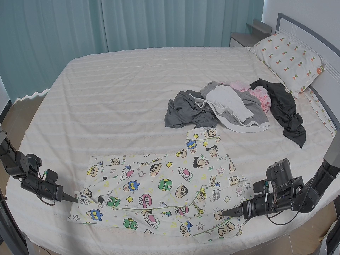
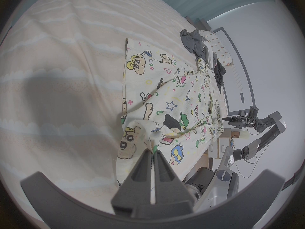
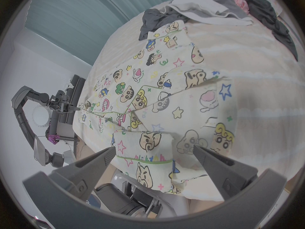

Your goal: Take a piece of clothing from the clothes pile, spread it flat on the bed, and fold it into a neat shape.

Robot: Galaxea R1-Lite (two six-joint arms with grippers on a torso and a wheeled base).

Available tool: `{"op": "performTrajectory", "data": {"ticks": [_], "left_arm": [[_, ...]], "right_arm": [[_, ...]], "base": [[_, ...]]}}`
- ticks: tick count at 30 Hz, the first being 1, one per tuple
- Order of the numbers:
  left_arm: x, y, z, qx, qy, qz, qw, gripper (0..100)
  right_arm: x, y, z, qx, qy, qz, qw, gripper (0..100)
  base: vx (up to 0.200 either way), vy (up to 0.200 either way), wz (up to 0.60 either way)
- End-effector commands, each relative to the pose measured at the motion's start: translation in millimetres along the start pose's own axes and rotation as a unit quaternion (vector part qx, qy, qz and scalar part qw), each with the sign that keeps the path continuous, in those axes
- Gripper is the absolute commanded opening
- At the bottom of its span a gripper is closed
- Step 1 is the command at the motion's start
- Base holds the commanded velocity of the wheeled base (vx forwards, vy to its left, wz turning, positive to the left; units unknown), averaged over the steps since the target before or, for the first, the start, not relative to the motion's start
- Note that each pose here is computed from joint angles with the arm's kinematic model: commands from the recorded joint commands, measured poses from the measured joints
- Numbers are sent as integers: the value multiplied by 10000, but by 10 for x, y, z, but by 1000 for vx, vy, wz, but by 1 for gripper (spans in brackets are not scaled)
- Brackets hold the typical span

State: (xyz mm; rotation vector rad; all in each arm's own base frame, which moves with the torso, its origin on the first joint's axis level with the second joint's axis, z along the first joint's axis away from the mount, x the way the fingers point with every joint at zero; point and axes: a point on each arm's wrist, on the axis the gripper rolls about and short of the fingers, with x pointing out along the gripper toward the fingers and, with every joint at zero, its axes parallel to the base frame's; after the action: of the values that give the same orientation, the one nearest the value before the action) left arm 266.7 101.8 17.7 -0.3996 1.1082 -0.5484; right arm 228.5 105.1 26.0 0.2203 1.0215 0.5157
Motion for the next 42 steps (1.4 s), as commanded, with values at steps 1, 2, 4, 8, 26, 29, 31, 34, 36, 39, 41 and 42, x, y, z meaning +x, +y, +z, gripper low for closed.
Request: {"op": "performTrajectory", "data": {"ticks": [1,2,4,8,26,29,31,34,36,39,41,42], "left_arm": [[-14,-19,-11,7,-5,3,10000,0],[-14,-19,-11,7,-5,3,10000,0],[-14,-19,-11,7,-5,3,10000,0],[-15,-22,-14,7,-5,3,10000,0],[-31,-58,-50,7,10,-5,10000,0],[-46,-76,-54,38,-2,10,10000,0],[-57,-87,-52,53,-16,18,10000,0],[-69,-97,-47,74,-36,28,10000,0],[-76,-102,-44,85,-46,34,9999,0],[-79,-105,-43,90,-51,36,9999,0],[-83,-106,-36,98,-66,44,9999,0],[-83,-106,-36,98,-66,44,9999,0]], "right_arm": [[149,-62,-26,66,260,42,9996,100],[152,-62,-28,70,276,70,9996,100],[178,-63,-17,74,309,156,9994,100],[253,-73,25,83,322,200,9992,100],[284,-89,15,110,406,325,9986,0],[256,-84,48,109,230,355,9990,0],[241,-113,70,101,26,365,9993,0],[223,-143,87,99,-219,386,9990,0],[206,-181,110,151,-466,406,9980,0],[192,-201,138,232,-663,437,9966,0],[185,-206,166,287,-801,463,9953,0],[185,-206,166,287,-801,463,9953,0]], "base": [[0,0,0],[0,0,0],[0,0,0],[0,0,0],[0,0,0],[0,0,0],[0,0,0],[0,0,0],[0,0,0],[0,0,0],[0,0,0],[0,0,0]]}}
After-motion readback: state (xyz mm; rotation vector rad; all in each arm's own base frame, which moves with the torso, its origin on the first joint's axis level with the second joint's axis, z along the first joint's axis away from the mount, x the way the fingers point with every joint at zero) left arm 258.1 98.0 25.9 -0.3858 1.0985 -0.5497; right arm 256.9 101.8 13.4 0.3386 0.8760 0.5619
